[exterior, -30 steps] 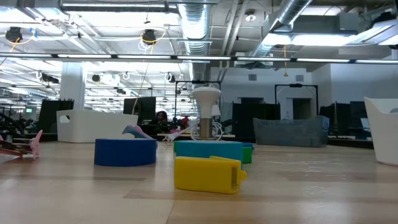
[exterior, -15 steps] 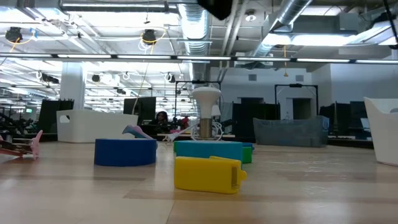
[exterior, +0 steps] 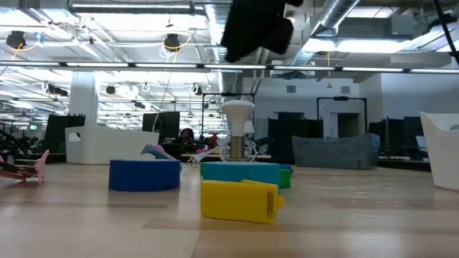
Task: Pick and place Stapler, Stapler remover, tape
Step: Put the light blue tape into the bottom white bin
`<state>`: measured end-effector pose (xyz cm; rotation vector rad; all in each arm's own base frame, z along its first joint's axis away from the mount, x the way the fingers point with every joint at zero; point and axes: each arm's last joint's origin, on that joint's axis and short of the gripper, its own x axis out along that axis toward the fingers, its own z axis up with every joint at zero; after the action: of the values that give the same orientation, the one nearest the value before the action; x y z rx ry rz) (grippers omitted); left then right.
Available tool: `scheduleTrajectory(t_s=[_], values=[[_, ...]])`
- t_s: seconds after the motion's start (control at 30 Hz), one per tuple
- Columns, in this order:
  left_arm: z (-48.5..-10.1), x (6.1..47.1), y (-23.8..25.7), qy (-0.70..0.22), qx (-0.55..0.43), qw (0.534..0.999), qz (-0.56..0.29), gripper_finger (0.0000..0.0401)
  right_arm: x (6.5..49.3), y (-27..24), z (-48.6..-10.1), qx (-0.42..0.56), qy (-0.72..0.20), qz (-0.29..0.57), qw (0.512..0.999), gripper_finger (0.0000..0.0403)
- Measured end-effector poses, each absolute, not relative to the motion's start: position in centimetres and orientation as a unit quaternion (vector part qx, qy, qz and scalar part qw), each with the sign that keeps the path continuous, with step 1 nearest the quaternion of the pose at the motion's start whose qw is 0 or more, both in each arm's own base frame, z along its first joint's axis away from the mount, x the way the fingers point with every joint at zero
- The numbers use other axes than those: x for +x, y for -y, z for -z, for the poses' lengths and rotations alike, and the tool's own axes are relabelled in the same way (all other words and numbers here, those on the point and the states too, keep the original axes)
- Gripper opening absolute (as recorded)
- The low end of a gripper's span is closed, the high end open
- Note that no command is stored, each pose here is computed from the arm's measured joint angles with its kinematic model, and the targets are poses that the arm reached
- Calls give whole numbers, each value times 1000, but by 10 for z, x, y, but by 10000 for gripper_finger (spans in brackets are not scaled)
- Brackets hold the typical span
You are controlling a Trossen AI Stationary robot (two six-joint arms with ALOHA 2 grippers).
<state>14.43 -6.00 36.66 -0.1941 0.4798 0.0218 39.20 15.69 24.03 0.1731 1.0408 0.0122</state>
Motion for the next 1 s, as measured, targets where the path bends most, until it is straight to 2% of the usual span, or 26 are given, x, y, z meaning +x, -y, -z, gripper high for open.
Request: scheduleTrajectory(t_s=[0.2,0.37,0.63,1.0], values=[[-367,144,60,-237,-96,967,-11,3,391,-143,-233,80,-516,24,853,154],[-367,144,60,-238,-96,967,-11,3,389,-134,-219,89,-535,37,839,172],[-366,144,60,-238,-96,966,-11,3,383,-136,-197,97,-549,38,829,164],[-366,144,60,-238,-95,966,-11,3,396,-152,-153,108,-565,5,818,158]])
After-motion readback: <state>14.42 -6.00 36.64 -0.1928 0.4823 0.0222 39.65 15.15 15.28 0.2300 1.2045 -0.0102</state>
